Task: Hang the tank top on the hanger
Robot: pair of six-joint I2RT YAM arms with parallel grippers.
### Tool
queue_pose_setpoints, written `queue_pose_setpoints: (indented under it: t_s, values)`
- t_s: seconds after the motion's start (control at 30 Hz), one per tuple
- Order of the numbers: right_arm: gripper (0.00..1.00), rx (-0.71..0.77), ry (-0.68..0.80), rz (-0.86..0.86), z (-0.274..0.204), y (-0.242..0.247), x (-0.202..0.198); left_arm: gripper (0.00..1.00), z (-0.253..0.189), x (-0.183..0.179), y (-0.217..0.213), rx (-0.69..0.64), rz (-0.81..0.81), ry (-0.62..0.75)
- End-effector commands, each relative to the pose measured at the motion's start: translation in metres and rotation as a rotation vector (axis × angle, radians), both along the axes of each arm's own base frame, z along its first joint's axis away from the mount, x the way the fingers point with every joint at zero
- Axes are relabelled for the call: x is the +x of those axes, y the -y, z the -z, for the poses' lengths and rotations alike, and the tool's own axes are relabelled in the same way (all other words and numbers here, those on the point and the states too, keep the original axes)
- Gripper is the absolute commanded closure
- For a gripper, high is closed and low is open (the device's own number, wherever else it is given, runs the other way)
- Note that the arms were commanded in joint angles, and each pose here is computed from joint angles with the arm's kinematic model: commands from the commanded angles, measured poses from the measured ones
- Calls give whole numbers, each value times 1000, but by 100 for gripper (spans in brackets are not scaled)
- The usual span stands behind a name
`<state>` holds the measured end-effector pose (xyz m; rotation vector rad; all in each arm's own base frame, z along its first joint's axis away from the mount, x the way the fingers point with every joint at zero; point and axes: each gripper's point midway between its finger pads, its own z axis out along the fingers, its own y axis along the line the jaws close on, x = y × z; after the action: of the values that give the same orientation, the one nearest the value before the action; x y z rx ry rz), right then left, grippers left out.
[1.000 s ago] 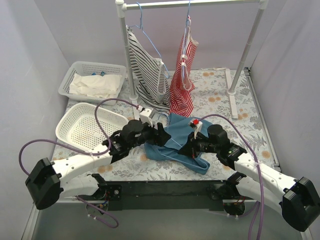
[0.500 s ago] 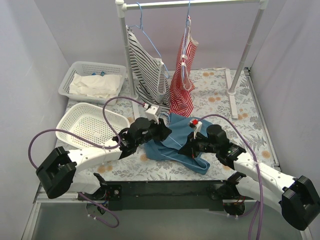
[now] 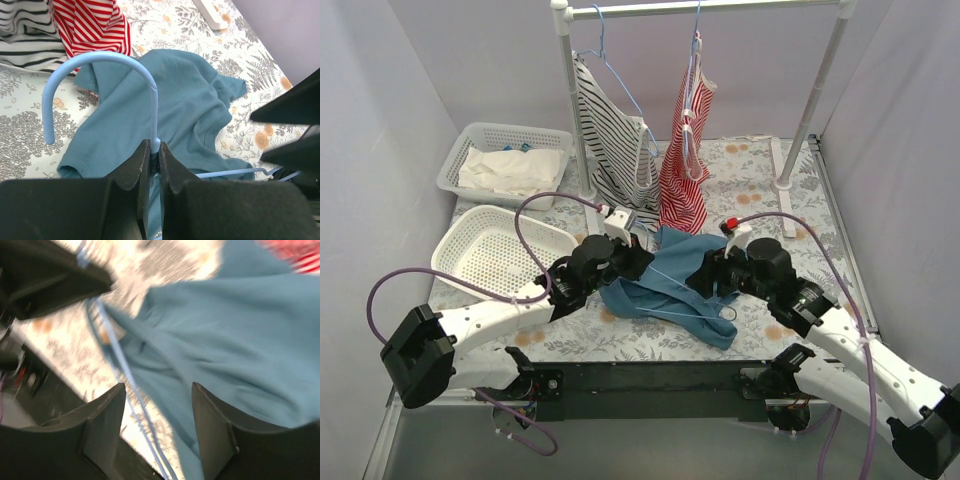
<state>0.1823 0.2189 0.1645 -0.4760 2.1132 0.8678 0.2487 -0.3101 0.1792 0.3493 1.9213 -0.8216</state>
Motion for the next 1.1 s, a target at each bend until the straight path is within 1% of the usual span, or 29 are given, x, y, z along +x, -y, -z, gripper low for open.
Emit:
queue_pose_setpoints:
  t_s: [0.0, 0.1, 0.17, 0.27, 0.37, 0.47, 0.5, 0.6, 0.8, 0.87, 0.93, 1.07]
  values:
    - [36, -125, 13, 417, -23, 67, 26, 100, -13, 3, -16, 10, -51, 52]
    - [37, -182, -27, 527, -15, 92, 20, 100, -13, 1, -23, 14, -69, 56]
    - [37, -188, -57, 545, -3, 98, 14, 100, -12, 0, -26, 10, -78, 55]
    - [39, -175, -140, 540, 20, 97, 1, 100, -14, -2, -28, -3, -79, 59]
    - [41, -154, -220, 477, 44, 87, -15, 100, -15, -4, -30, -24, -85, 65]
    - [44, -83, -307, 313, 64, 61, -38, 100, -18, -5, -31, -45, -83, 76]
    - [47, -53, -319, 264, 65, 53, -43, 100, -19, -5, -31, -49, -83, 78]
    - [49, 27, -325, 135, 70, 34, -55, 100, -22, -6, -32, -64, -82, 87]
    - [52, 34, -317, 56, 86, 23, -57, 100, -26, -9, -31, -88, -70, 95]
    - [54, 30, -329, 47, 91, 21, -57, 100, -25, -9, -31, -87, -69, 94]
    - [54, 12, -334, 58, 97, 22, -54, 100, -25, -9, -30, -86, -69, 93]
    - [56, -42, -331, 118, 109, 31, -46, 100, -25, -9, -29, -85, -64, 91]
